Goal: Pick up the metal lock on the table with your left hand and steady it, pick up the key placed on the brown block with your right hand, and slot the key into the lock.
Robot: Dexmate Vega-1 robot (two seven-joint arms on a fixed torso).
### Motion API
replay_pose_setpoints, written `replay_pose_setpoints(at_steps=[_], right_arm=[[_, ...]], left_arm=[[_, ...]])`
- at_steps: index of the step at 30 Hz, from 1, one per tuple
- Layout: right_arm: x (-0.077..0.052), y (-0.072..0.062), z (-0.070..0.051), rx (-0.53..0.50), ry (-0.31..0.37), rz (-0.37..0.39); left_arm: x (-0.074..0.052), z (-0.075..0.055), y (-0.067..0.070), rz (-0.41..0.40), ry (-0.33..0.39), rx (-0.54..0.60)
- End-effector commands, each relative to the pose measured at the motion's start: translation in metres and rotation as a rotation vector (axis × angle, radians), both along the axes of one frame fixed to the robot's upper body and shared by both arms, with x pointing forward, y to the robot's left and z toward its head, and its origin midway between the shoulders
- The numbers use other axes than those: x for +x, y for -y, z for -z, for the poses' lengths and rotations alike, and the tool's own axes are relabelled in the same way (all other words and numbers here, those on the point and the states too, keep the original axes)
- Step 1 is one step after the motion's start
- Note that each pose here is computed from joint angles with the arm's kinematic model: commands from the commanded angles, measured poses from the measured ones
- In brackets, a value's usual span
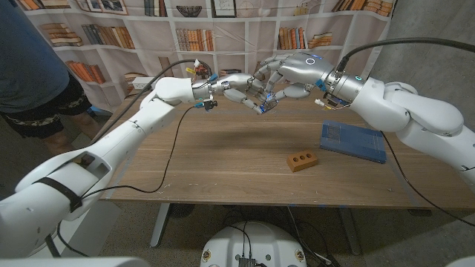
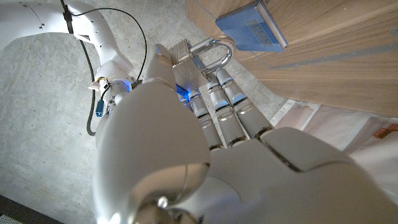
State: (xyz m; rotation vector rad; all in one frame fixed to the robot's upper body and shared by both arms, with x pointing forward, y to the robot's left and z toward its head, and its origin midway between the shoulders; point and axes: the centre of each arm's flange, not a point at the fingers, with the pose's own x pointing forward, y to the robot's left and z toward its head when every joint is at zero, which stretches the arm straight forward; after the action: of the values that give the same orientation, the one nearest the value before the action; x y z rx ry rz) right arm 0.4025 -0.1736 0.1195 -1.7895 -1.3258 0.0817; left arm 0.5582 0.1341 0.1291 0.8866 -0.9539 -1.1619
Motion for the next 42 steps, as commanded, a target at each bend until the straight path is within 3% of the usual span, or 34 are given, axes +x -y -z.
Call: replay_pose_setpoints(at_steps=[1,42], right_arm=[[-0.002,0.004,0.001,0.015,0.025,0.003],[-0.018,0.014,0.006,0.082,0.089,0.007]], left_arm=[[0.004,-0.003,0.004,0.015,-0.009,-0.011],[0.008,-0.004,0.001,0.079,-0.063,-0.103]])
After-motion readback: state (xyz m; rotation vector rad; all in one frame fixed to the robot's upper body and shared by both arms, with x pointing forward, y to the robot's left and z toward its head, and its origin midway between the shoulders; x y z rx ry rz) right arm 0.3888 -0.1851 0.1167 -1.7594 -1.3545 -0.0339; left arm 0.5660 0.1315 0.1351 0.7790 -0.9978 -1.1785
